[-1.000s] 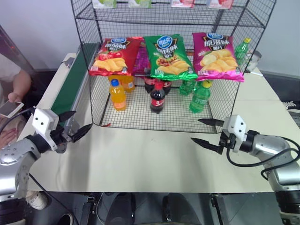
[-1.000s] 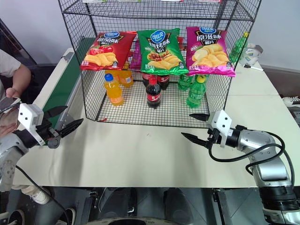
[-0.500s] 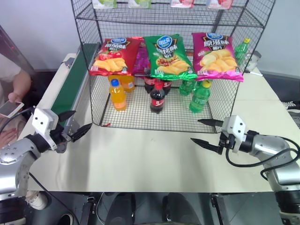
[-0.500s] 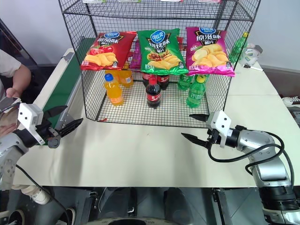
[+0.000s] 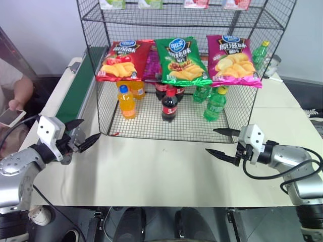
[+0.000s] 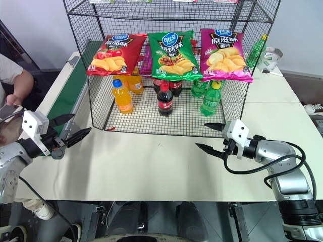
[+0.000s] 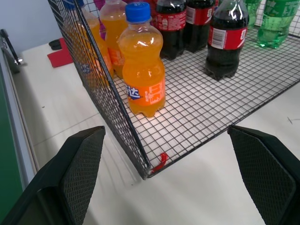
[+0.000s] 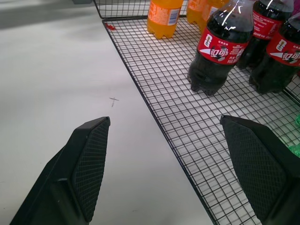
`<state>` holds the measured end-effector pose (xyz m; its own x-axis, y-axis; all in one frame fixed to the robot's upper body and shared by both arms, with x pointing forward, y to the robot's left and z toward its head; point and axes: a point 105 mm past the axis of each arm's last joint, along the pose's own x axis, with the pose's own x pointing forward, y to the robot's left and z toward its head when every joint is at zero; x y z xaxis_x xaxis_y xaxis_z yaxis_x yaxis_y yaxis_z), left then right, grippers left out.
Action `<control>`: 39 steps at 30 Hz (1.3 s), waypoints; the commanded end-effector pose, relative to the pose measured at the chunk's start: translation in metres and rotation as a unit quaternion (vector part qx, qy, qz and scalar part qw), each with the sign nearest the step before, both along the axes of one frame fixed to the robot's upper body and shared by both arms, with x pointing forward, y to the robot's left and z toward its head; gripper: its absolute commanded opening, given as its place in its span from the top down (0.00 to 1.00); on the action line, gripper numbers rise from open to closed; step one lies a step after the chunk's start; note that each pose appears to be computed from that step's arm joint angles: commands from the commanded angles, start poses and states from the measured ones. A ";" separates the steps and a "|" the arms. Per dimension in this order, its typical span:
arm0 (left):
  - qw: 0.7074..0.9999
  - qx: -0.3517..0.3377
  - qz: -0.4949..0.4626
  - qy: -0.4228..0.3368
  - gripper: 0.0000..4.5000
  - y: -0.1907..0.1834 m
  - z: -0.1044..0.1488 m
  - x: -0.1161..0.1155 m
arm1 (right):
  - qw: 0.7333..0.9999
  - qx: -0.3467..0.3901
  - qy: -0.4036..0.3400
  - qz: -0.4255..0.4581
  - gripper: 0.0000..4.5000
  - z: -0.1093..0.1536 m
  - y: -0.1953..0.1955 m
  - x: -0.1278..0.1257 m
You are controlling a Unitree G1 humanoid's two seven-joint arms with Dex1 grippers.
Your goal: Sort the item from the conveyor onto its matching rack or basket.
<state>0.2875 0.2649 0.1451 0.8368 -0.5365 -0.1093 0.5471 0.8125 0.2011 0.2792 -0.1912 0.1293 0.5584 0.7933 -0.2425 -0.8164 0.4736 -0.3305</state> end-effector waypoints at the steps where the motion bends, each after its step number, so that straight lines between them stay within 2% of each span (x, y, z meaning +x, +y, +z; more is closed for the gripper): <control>1: 1.000 0.008 -0.004 -0.016 0.00 0.000 0.008 0.000 | 1.000 0.000 -0.020 0.006 0.13 0.009 0.002 0.000; 39: 0.999 0.005 -0.007 -0.033 0.00 -0.004 0.006 0.002 | 1.000 -0.006 -0.020 0.020 0.13 0.008 0.006 0.001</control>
<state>0.2893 0.2618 0.1413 0.8346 -0.5434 -0.0909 0.5495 0.8091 0.2085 0.2784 -0.1858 0.1265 0.5365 0.8050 -0.2532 -0.8298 0.4487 -0.3317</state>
